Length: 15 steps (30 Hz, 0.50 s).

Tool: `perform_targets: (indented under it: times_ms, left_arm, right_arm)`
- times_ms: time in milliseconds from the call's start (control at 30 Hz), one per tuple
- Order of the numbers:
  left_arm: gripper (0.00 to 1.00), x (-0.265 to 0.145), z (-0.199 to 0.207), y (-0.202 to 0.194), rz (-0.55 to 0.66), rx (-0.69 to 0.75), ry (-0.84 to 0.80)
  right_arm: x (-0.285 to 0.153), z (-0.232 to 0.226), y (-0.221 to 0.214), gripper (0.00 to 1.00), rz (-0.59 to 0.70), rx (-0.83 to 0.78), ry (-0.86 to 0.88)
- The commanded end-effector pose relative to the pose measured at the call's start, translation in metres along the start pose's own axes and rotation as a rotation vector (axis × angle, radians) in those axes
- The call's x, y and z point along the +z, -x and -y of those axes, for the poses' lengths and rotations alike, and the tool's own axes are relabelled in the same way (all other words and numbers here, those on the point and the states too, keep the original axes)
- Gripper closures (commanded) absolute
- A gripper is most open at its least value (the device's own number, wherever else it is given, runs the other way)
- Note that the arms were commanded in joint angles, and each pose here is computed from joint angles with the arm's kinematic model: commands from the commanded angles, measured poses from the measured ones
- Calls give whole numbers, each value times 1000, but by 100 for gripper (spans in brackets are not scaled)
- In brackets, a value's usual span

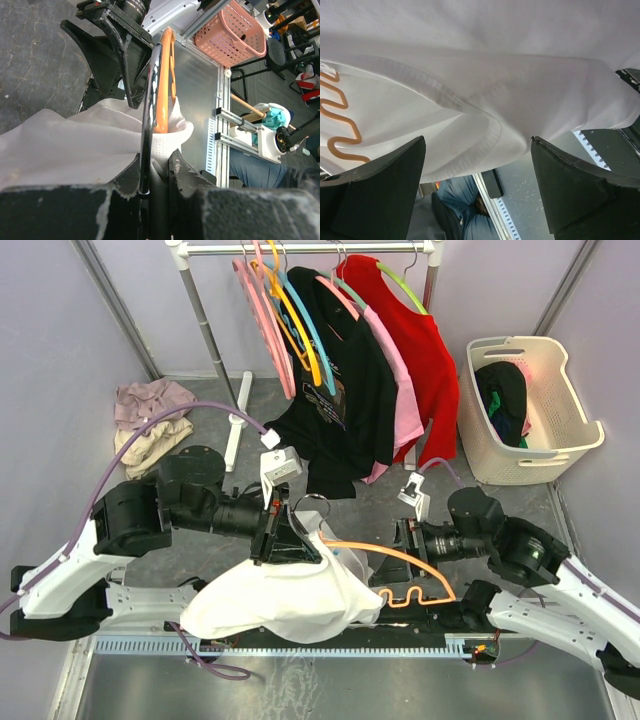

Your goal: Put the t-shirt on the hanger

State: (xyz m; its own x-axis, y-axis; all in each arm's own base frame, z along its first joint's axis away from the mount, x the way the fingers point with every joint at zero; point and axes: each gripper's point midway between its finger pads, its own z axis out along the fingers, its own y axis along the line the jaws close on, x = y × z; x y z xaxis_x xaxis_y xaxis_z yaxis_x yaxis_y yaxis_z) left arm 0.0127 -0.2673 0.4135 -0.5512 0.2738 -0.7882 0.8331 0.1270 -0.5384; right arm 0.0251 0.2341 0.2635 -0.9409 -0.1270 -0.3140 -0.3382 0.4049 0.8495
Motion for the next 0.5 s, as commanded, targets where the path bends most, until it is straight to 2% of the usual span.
perform_targets:
  times_ms: [0, 467]
  left_arm:
    - [97, -5, 19, 20, 70, 75, -82]
    - [97, 1, 14, 21, 69, 89, -72]
  right_arm:
    - [-4, -38, 5, 7, -36, -63, 133]
    - [28, 6, -24, 15, -173, -8, 80]
